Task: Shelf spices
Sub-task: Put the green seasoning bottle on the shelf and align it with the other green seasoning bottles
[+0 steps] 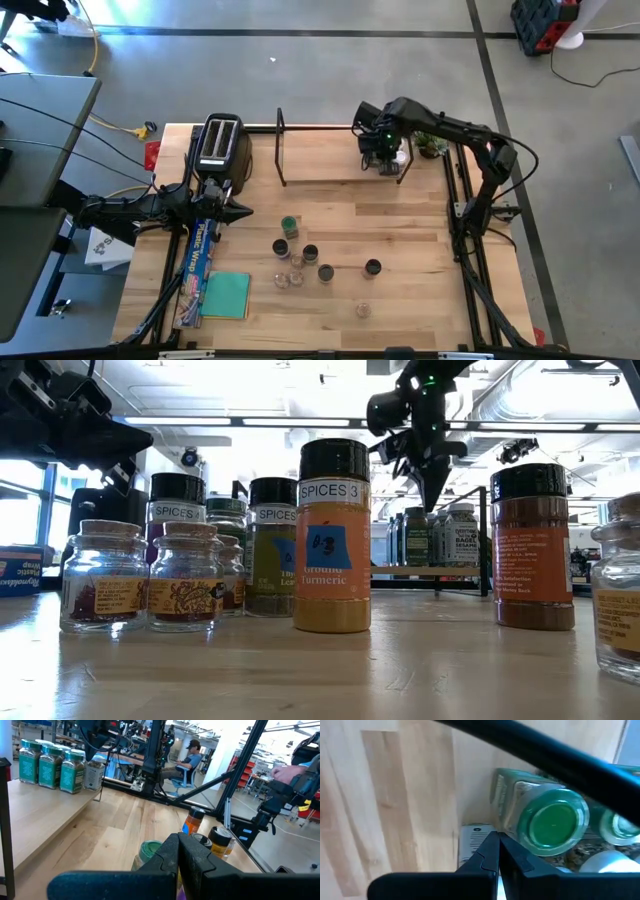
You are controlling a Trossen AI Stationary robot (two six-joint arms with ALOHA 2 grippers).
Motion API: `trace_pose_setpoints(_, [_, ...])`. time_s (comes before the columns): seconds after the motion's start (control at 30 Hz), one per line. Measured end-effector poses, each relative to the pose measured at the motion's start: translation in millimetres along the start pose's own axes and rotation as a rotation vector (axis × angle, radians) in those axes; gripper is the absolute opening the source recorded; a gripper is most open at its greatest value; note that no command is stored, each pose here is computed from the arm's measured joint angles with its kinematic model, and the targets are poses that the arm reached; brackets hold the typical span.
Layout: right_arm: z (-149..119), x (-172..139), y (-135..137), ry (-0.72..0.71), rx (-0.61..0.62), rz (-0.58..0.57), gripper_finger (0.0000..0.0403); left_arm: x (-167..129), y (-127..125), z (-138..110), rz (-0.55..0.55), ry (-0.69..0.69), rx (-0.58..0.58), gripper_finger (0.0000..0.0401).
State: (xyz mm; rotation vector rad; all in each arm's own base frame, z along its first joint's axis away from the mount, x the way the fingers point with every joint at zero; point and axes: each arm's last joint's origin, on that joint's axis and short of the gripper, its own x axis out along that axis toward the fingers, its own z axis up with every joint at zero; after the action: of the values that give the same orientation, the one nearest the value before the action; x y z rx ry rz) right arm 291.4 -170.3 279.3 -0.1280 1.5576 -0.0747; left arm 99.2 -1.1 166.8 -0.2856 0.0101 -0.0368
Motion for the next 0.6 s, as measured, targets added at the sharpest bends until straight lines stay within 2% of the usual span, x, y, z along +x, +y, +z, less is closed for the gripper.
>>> trace_pose_setpoints(0.37, [2,0,-4,0.001,0.063,-0.072,0.0000,0,0,0,0.000,0.000,0.000,0.0000])
trace_pose_setpoints(0.6, [6,-25,14,-0.025,0.097,-0.045,0.0000,0,0,0,0.000,0.000,0.000,0.0000])
